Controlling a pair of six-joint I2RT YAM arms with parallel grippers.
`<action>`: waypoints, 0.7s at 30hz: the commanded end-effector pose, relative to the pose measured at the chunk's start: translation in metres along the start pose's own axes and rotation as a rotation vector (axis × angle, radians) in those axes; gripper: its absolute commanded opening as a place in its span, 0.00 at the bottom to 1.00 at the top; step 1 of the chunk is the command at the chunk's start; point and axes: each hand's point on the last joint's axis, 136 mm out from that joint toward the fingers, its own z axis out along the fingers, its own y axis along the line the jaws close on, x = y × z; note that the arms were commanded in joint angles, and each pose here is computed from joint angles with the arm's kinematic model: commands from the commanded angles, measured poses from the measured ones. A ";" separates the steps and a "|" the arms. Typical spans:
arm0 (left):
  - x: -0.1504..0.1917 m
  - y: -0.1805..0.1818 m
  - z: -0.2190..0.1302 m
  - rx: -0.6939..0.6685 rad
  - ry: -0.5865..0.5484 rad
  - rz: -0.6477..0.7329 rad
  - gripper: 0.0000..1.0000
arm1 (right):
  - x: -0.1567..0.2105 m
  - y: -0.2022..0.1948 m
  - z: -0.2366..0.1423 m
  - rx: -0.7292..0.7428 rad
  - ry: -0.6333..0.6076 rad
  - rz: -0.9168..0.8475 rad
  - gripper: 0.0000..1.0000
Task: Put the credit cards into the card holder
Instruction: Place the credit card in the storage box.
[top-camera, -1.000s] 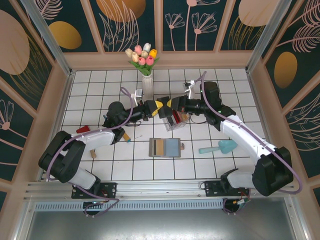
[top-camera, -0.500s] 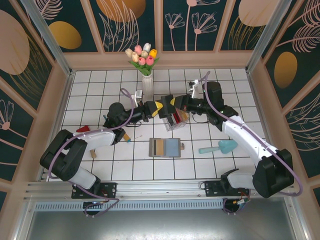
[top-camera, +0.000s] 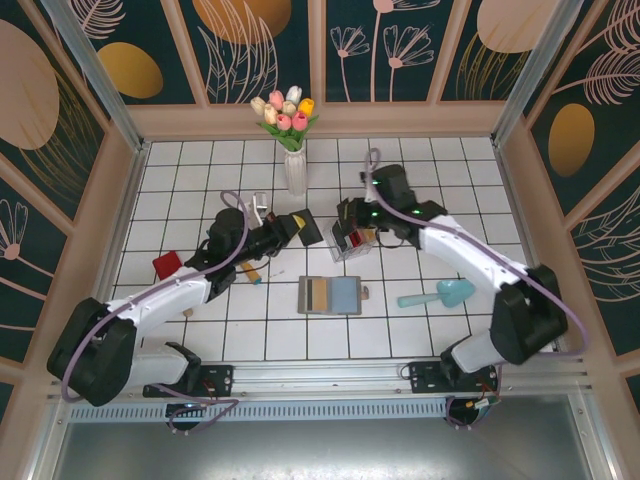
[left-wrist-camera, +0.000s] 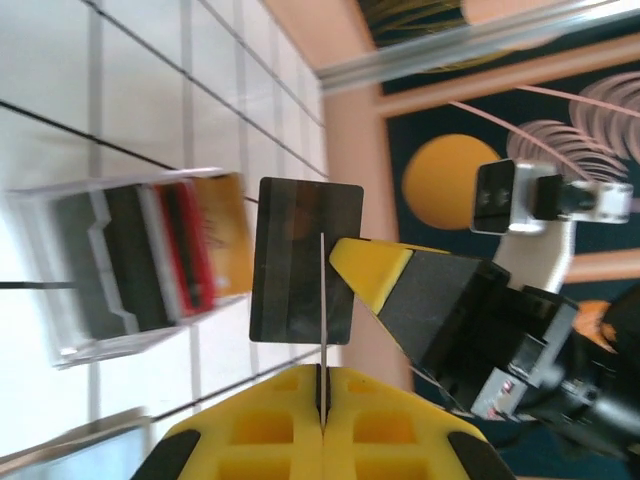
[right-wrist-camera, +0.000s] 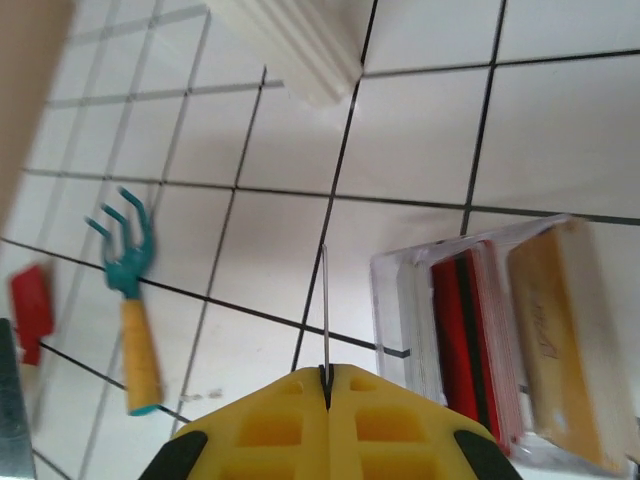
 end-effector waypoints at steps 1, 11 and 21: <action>0.004 0.046 -0.010 -0.199 -0.013 0.038 0.06 | 0.007 -0.014 0.017 0.167 0.046 -0.149 0.03; 0.015 0.050 -0.013 -0.212 0.044 0.074 0.07 | 0.015 -0.024 0.052 0.236 0.115 -0.240 0.04; 0.021 0.050 -0.007 -0.201 0.093 0.082 0.09 | 0.030 -0.030 0.067 0.252 0.177 -0.251 0.05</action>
